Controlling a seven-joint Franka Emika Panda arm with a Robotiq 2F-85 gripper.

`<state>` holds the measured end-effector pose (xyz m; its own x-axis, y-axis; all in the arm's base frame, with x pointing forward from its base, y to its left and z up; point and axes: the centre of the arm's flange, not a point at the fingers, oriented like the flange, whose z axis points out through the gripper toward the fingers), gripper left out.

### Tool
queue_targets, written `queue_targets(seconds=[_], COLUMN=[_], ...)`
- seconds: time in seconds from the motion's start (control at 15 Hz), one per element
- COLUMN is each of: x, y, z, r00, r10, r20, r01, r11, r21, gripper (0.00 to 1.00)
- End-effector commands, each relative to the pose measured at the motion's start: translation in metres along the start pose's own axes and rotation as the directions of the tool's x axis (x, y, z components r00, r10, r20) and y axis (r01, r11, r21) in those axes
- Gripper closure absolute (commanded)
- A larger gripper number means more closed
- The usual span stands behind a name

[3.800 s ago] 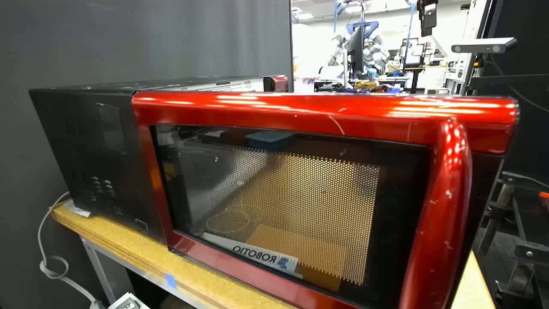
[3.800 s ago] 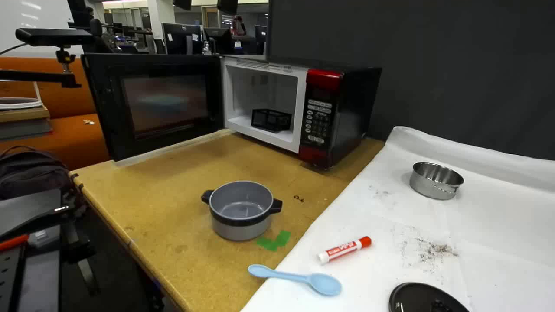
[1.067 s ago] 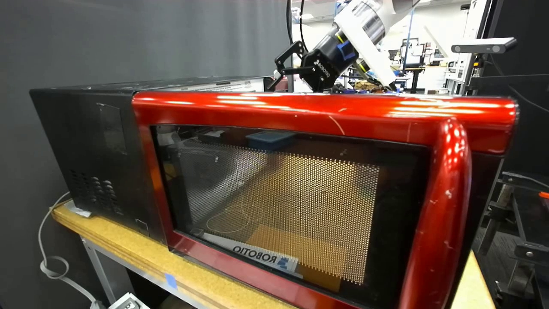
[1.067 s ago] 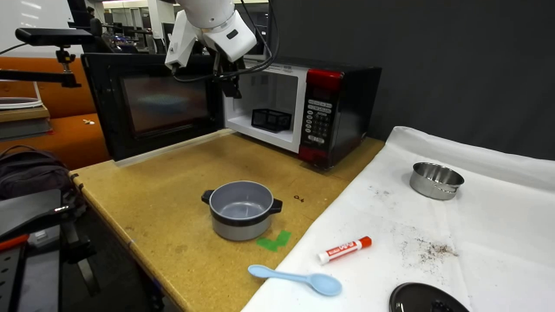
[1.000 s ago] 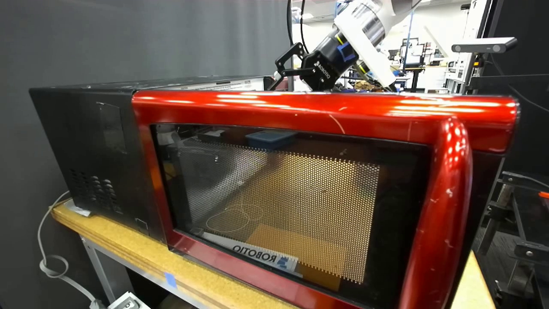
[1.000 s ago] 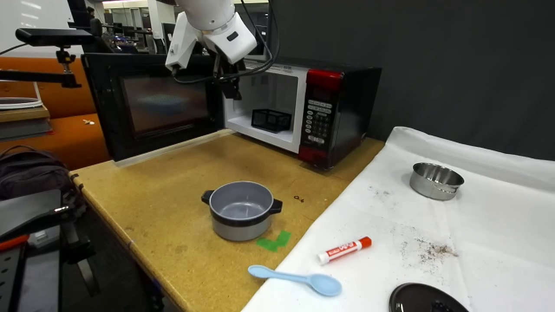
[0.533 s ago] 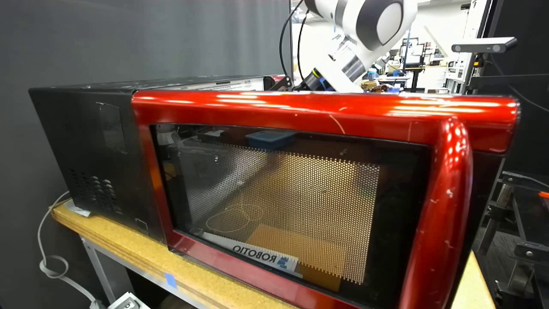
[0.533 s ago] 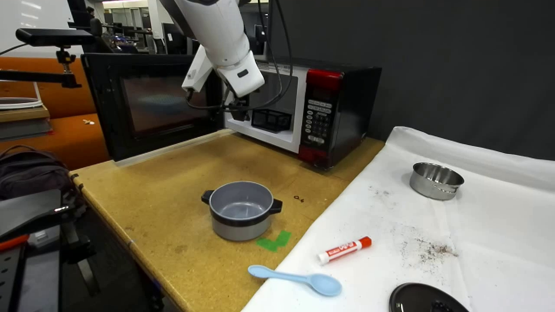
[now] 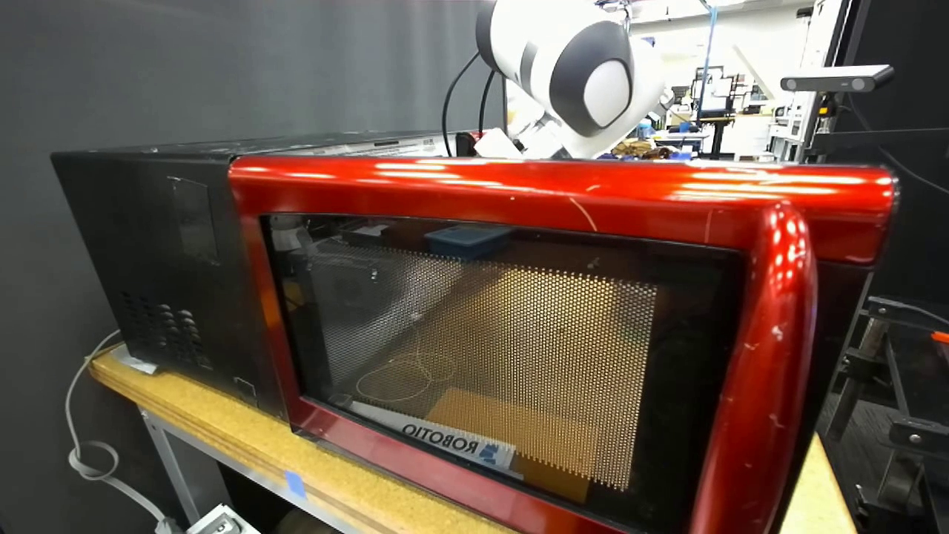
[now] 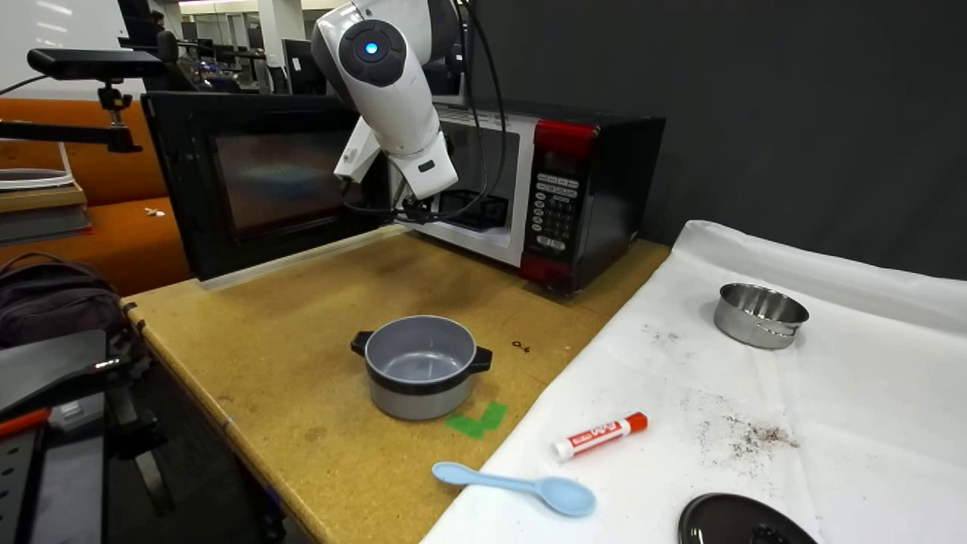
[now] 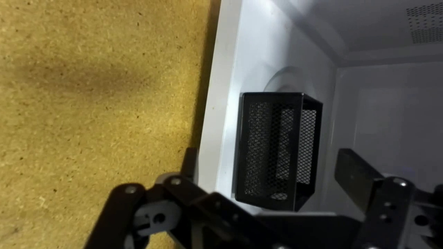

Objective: Remove the black basket out of the microwave and put it to the left of the marker

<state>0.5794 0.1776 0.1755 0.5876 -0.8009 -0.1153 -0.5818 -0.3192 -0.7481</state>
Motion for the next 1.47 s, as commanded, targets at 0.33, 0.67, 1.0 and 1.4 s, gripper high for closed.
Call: queue_targets(seconds=[0.33,0.67,1.0,1.4], x=[0.003,-0.003,-0.007,-0.004], y=[-0.025,-0.029,-0.017,-0.016], z=[0.030,0.059,0.076,0.073], r00=[0.992,0.990,0.988,0.982], r10=[0.015,0.022,0.027,0.040], r20=[-0.128,-0.137,-0.150,-0.183], r01=[-0.014,-0.022,-0.036,-0.052], r11=[1.000,1.000,0.998,0.997], r21=[0.011,0.001,-0.054,-0.063], gripper=[0.00,0.00,0.00,0.38])
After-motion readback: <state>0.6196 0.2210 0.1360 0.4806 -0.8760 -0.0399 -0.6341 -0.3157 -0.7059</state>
